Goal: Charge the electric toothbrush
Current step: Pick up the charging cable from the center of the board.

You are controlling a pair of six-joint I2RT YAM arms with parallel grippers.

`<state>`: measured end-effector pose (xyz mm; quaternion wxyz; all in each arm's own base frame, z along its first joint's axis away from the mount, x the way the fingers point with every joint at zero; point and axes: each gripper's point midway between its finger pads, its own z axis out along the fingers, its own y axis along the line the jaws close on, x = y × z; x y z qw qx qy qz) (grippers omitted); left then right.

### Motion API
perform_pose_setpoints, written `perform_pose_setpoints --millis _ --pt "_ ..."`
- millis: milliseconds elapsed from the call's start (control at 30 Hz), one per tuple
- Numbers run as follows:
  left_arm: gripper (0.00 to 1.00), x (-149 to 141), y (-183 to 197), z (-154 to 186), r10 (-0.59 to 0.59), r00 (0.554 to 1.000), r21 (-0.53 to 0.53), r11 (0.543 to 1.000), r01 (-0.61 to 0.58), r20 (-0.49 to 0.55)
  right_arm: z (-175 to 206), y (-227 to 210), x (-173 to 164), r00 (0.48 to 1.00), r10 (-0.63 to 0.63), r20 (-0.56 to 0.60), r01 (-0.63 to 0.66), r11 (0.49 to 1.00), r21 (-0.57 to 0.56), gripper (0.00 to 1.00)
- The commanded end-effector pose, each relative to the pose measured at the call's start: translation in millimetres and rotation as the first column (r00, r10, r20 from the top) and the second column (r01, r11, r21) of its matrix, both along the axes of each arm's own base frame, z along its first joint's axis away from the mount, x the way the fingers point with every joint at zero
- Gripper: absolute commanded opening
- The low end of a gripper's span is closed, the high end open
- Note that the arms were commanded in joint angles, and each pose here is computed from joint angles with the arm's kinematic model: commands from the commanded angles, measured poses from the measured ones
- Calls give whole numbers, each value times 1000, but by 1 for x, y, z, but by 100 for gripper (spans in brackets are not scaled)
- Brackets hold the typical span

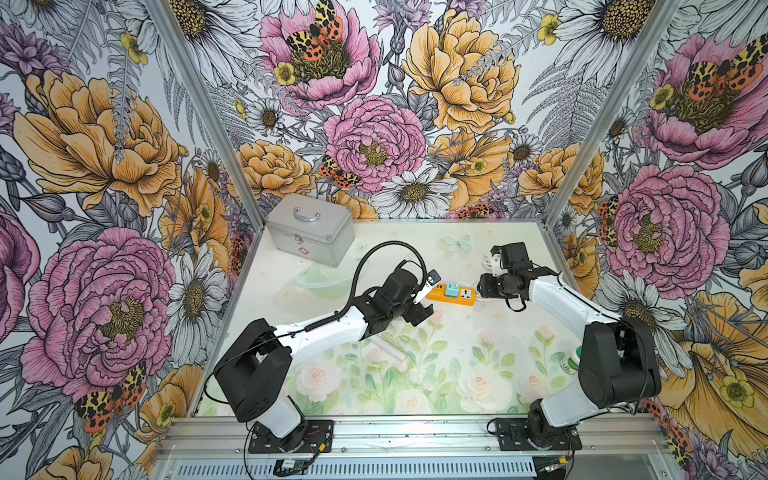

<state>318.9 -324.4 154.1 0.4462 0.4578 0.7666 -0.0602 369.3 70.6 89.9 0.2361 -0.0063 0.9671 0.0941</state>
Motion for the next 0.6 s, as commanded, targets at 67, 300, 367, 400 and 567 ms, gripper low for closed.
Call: perform_pose_setpoints --millis 67,300,367,400,567 --pt "96 1 0 24 1 999 -80 997 3 39 -12 8 5 997 64 35 -64 998 -9 50" --pt "96 0 0 30 1 999 -95 995 4 51 -13 13 29 990 69 120 -69 998 -5 50" --pt "96 1 1 29 4 999 -95 995 1 51 -12 12 35 990 63 128 -62 998 -13 50" --pt "96 1 1 30 5 999 -98 995 1 53 -12 11 38 990 57 129 -54 998 -19 50" --pt "96 0 2 30 6 999 -101 995 -1 52 -13 8 48 992 33 124 -31 999 -20 48"
